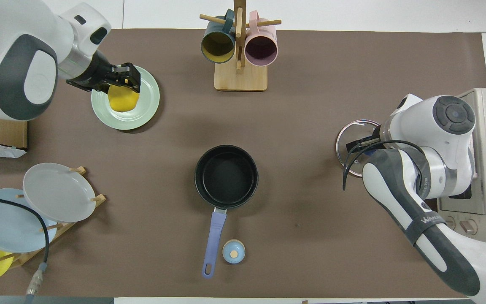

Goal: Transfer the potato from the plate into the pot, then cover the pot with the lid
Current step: 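Carry the potato over the black pot with the left gripper, then release the potato into the pot and withdraw the left gripper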

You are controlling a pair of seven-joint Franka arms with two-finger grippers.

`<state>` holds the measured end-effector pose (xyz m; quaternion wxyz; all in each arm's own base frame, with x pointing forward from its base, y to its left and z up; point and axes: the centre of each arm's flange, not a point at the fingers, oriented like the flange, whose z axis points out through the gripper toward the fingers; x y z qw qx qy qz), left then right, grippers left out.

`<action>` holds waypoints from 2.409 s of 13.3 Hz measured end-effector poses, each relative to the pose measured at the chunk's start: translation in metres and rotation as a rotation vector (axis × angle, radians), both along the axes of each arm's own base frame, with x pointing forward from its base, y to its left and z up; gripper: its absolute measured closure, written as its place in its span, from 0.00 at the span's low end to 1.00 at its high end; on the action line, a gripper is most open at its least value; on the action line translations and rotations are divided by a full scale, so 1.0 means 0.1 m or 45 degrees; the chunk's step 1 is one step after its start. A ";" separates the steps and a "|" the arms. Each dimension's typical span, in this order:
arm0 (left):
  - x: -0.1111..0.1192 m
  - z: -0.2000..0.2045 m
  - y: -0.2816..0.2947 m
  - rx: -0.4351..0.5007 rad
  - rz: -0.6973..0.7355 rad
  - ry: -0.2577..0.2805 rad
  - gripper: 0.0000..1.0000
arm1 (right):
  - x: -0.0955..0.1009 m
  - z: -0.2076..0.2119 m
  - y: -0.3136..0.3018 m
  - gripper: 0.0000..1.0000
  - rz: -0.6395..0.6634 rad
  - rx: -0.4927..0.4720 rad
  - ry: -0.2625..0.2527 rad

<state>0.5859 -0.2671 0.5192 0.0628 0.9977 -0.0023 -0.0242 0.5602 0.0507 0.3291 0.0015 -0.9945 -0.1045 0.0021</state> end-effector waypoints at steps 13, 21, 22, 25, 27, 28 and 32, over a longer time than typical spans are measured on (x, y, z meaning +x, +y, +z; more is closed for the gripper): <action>-1.42 -1.75 -1.22 0.019 -0.043 -0.038 0.33 | -0.04 -0.08 -0.14 0.34 0.058 -0.001 0.002; -1.63 -2.02 -1.25 0.045 -0.069 -0.012 0.33 | 0.09 0.28 0.18 0.34 0.105 0.001 0.053; -1.64 -2.02 -1.26 0.042 -0.070 -0.018 0.33 | 0.12 0.41 0.38 0.34 0.104 -0.001 0.062; -1.65 -2.03 -1.27 0.040 -0.071 -0.022 0.33 | 0.15 0.77 0.79 0.34 0.103 -0.007 0.081; -1.60 -1.94 -1.27 0.033 -0.068 -0.031 0.14 | 0.17 0.93 0.91 0.34 0.090 -0.010 0.084; -1.53 -1.77 -1.25 0.041 -0.061 -0.019 0.04 | 0.17 0.96 0.93 0.34 0.085 -0.009 0.080; -0.82 -0.34 -0.41 0.040 -0.017 -0.012 0.00 | 0.17 0.96 0.95 0.34 0.052 -0.010 0.085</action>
